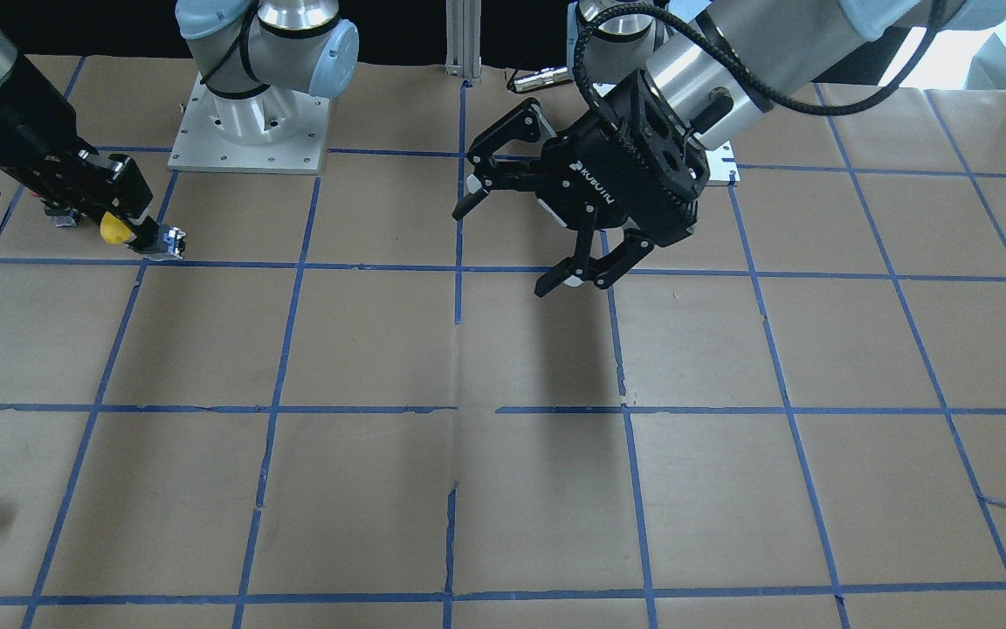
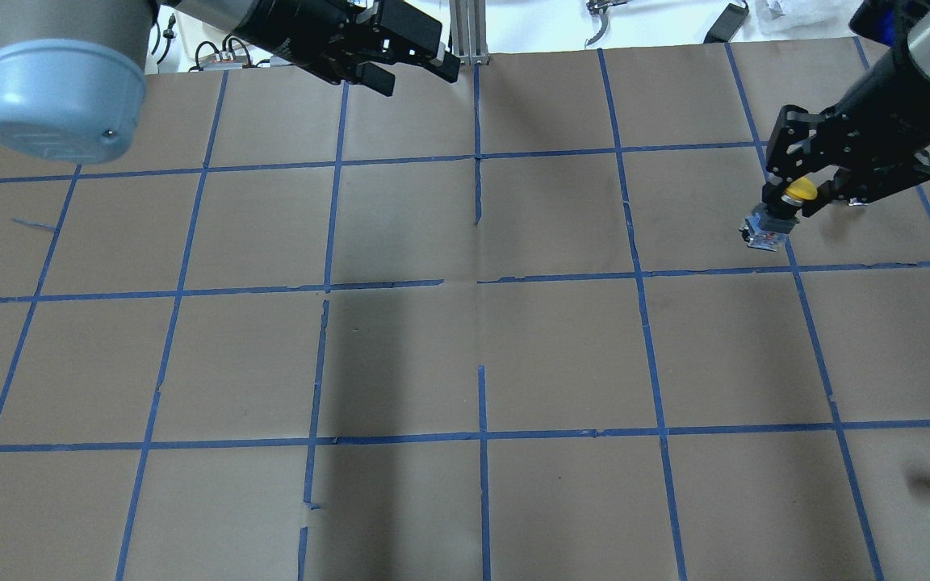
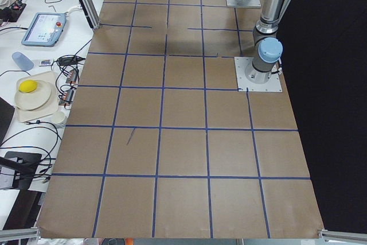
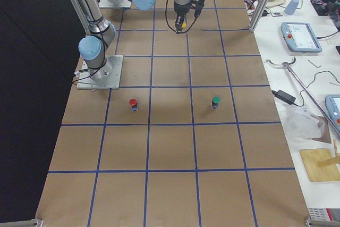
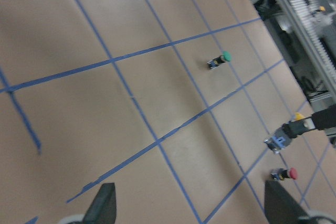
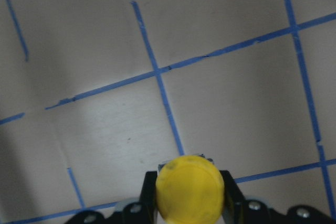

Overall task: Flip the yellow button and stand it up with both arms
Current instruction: 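Carry the button away with the right gripper while the left gripper retracts, then lower the yellow button upright onto the table with the right gripper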

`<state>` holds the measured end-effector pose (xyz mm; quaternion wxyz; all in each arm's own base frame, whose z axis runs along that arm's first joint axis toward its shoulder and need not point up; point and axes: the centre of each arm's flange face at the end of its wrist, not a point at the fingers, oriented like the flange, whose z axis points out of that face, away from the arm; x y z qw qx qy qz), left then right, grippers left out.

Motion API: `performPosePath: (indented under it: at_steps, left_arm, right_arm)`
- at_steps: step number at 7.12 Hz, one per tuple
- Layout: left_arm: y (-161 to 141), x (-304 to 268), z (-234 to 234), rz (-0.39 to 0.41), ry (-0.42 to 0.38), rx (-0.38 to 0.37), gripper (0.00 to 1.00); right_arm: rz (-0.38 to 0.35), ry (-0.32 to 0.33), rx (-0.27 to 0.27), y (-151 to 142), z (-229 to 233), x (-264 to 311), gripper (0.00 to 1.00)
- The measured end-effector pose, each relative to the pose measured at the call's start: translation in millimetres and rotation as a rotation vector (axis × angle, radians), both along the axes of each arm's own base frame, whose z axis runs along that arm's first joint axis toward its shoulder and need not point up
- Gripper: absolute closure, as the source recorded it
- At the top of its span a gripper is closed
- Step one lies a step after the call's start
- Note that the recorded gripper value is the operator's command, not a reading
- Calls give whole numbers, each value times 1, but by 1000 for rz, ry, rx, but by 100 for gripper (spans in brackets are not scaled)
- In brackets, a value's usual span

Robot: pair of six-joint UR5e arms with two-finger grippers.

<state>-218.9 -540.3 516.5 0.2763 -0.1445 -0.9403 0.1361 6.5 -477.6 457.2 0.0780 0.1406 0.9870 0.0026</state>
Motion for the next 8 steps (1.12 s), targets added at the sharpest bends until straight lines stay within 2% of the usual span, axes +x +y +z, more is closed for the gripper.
performPosePath:
  at_steps: [2, 3, 4, 5, 7, 8]
  left_arm:
    - [31, 37, 6, 141, -358, 75, 0]
    - [38, 53, 4, 218, -467, 116, 0]
    - [43, 67, 2, 293, -535, 167, 0]
    - [48, 77, 2, 335, -572, 205, 0]
    - [51, 89, 2, 368, -594, 229, 0]
    - [51, 90, 2, 369, -595, 230, 0]
  right_arm:
    - [57, 74, -27, 6, -38, -55, 90]
    - [65, 89, -36, 14, -55, -91, 91]
    - [38, 91, -36, 27, -73, -129, 91]
    - [41, 100, -48, 38, -90, -154, 91]
    - [90, 164, -116, 49, -118, -173, 90]
    - [81, 189, -139, 53, -135, -182, 90]
